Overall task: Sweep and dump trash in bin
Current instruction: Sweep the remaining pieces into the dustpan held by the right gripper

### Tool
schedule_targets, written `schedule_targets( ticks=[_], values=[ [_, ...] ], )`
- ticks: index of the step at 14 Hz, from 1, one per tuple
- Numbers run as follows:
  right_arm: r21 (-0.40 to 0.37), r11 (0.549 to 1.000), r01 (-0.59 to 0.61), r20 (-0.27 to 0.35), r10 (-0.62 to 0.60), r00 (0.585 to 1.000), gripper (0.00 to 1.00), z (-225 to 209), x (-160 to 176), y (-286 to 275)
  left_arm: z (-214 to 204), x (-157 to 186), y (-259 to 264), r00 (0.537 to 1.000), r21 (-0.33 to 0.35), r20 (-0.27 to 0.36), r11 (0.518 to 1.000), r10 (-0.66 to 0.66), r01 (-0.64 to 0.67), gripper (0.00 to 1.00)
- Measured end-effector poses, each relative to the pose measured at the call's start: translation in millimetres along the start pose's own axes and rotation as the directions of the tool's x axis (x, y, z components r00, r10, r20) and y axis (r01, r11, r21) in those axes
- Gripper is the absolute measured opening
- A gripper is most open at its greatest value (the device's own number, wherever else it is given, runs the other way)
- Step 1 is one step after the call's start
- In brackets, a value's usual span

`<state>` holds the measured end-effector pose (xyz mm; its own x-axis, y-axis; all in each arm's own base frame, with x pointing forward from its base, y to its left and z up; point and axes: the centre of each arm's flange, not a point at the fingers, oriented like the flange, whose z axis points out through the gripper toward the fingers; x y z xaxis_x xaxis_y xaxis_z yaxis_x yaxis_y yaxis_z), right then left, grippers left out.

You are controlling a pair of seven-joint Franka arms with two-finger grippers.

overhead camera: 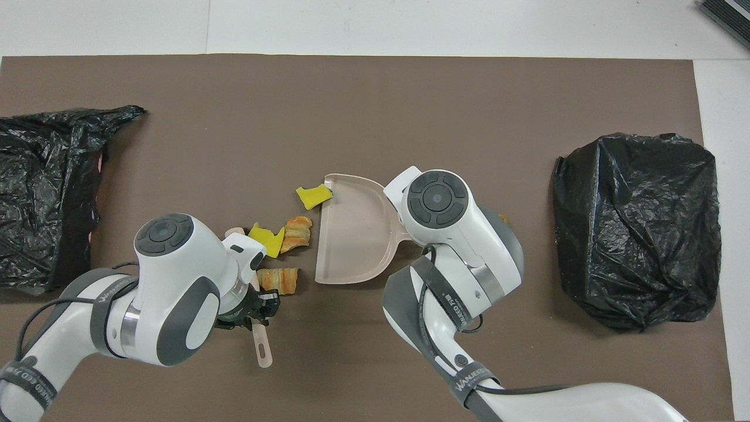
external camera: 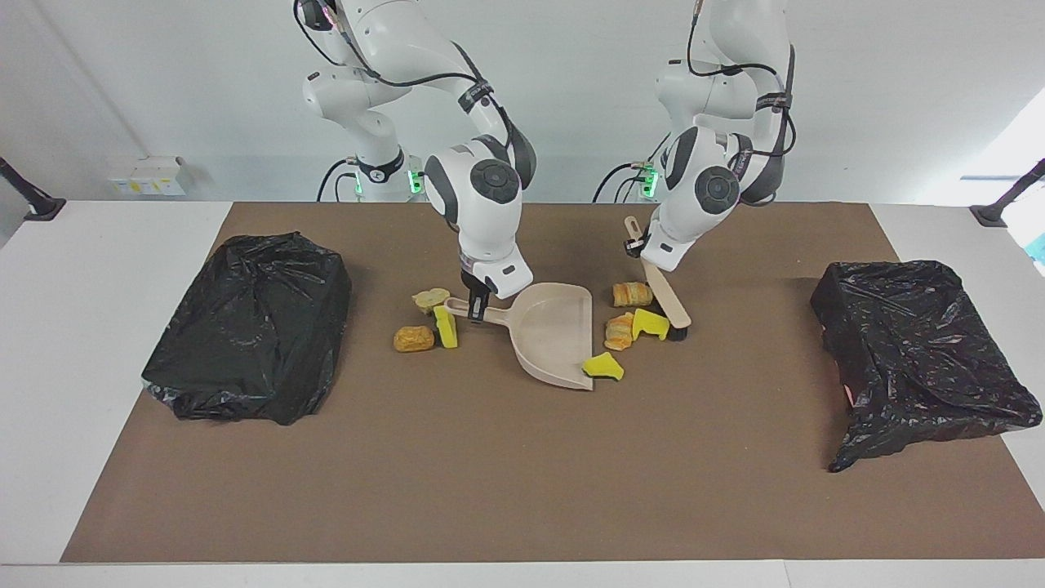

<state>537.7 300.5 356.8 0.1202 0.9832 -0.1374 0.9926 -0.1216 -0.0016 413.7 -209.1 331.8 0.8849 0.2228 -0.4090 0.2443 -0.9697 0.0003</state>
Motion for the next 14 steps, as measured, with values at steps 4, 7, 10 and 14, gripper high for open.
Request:
schedule_targets(
  ticks=[4, 7, 10, 14],
  values=[
    [0.0, 1.0, 0.0, 0.003, 0.0, 1.0, 0.31, 0.8, -0.8, 0.2, 2.7, -17.8, 42.8, 0.998, -0.076, -0.018, 0.995, -0.06, 0.058, 0.27],
    [-0.001, 1.0, -0.001, 0.005, 0.001, 1.0, 0.31, 0.9, -2.1, 1.1, -6.6, -21.0, 70.4, 0.998, -0.11, -0.034, 0.993, -0.054, 0.05, 0.27],
    [-0.002, 1.0, -0.001, 0.006, 0.001, 1.0, 0.31, 0.9, -2.2, 1.2, -21.4, -27.6, 106.8, 0.998, -0.14, -0.068, 0.99, -0.003, -0.007, 0.27],
    [-0.002, 1.0, 0.0, 0.006, 0.0, 1.0, 0.31, 1.1, -1.9, 0.8, -38.4, -42.9, 156.1, 0.993, -0.173, -0.098, 0.981, 0.067, -0.083, 0.27]
  ],
)
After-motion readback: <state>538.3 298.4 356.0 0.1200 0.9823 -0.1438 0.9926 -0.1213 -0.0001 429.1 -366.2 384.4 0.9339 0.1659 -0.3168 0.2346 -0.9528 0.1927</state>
